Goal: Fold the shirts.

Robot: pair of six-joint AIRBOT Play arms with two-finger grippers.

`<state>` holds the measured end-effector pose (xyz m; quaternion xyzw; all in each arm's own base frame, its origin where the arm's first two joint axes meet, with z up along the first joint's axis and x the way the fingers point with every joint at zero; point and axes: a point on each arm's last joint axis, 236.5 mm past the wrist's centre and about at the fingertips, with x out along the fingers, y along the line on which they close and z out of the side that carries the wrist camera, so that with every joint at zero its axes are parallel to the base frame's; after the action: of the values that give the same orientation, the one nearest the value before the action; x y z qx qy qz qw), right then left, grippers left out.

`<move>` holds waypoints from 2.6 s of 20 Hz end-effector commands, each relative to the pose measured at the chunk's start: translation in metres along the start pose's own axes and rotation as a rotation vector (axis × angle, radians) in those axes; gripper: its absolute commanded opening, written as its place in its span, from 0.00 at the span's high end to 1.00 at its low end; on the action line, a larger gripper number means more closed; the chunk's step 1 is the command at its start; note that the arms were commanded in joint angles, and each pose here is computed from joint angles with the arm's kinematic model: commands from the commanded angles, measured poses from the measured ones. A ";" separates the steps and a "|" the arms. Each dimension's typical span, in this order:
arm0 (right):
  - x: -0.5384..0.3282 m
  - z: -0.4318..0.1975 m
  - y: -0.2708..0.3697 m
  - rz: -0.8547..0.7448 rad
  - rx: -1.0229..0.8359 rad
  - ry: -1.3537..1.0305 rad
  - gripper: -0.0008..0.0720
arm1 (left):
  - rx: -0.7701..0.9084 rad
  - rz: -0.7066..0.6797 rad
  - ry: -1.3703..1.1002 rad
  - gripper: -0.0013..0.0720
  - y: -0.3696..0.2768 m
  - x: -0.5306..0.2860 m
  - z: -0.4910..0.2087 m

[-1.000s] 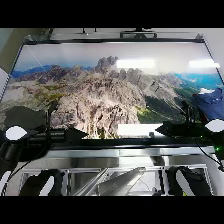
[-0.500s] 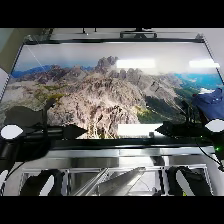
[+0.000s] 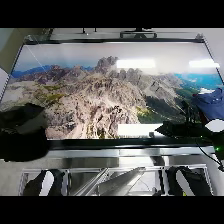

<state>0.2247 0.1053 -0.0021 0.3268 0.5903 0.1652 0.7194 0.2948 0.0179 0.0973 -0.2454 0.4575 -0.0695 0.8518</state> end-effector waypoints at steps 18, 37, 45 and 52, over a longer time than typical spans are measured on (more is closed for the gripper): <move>0.000 0.001 0.000 -0.001 0.000 -0.004 0.96 | -0.394 0.344 0.196 0.40 0.282 0.084 0.015; 0.000 -0.001 0.000 0.000 0.003 0.005 0.96 | 0.387 -0.558 0.182 0.96 -0.280 0.057 0.045; 0.000 -0.001 -0.001 -0.002 0.002 0.005 0.68 | 0.390 -0.524 0.429 0.31 -0.296 0.161 -0.031; 0.002 0.016 -0.007 -0.017 -0.011 -0.054 0.38 | 0.223 -0.402 0.612 0.02 -0.200 0.147 -0.028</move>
<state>0.2316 0.1011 -0.0044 0.3231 0.5824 0.1604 0.7285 0.3968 -0.2467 0.0900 -0.1992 0.5749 -0.3758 0.6990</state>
